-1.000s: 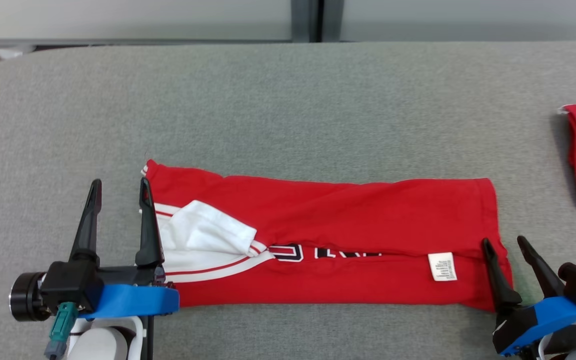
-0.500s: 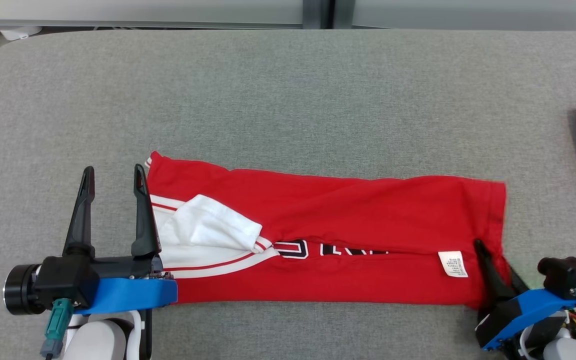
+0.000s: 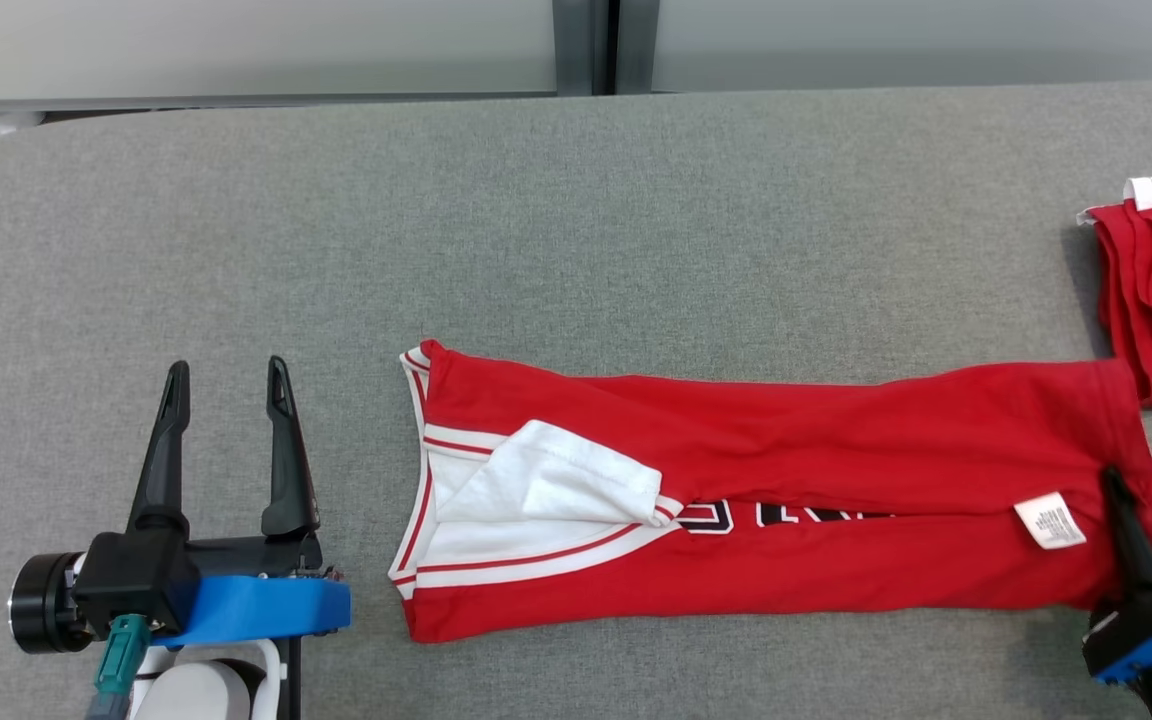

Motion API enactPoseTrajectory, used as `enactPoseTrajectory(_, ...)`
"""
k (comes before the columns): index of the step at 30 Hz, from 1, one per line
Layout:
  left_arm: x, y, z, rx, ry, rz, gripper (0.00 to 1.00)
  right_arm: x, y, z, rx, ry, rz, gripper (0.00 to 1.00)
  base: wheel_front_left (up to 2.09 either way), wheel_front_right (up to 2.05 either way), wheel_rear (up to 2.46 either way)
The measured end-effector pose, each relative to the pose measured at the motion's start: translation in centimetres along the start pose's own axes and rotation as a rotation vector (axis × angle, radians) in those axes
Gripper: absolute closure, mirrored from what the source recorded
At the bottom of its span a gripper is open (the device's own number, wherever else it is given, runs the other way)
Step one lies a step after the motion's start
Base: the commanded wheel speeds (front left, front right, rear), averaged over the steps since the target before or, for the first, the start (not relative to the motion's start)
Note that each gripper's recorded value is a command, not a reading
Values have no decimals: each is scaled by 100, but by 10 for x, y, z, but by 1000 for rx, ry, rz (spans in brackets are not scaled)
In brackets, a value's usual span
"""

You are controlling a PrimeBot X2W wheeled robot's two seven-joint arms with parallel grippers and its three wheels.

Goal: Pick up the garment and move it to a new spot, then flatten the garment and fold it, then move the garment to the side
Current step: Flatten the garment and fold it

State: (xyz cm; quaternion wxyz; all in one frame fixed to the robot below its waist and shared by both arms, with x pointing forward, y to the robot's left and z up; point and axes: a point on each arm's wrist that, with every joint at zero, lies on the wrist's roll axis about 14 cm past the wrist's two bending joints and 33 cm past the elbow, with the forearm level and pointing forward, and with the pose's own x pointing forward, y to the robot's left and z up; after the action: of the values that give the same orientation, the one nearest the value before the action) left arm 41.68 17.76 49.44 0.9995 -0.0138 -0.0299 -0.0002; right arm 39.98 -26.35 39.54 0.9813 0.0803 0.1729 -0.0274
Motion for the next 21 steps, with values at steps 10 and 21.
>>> enactPoseTrajectory(10, -13, 0, 9, -8, -13, 2, 0, -2, 123, 57, -7, -102, 297, 100, 0, 0, 0)
enactPoseTrajectory(21, -26, 9, 7, -5, 1, 23, 0, -37, 312, 39, 52, -12, 796, 100, 0, 0, 0)
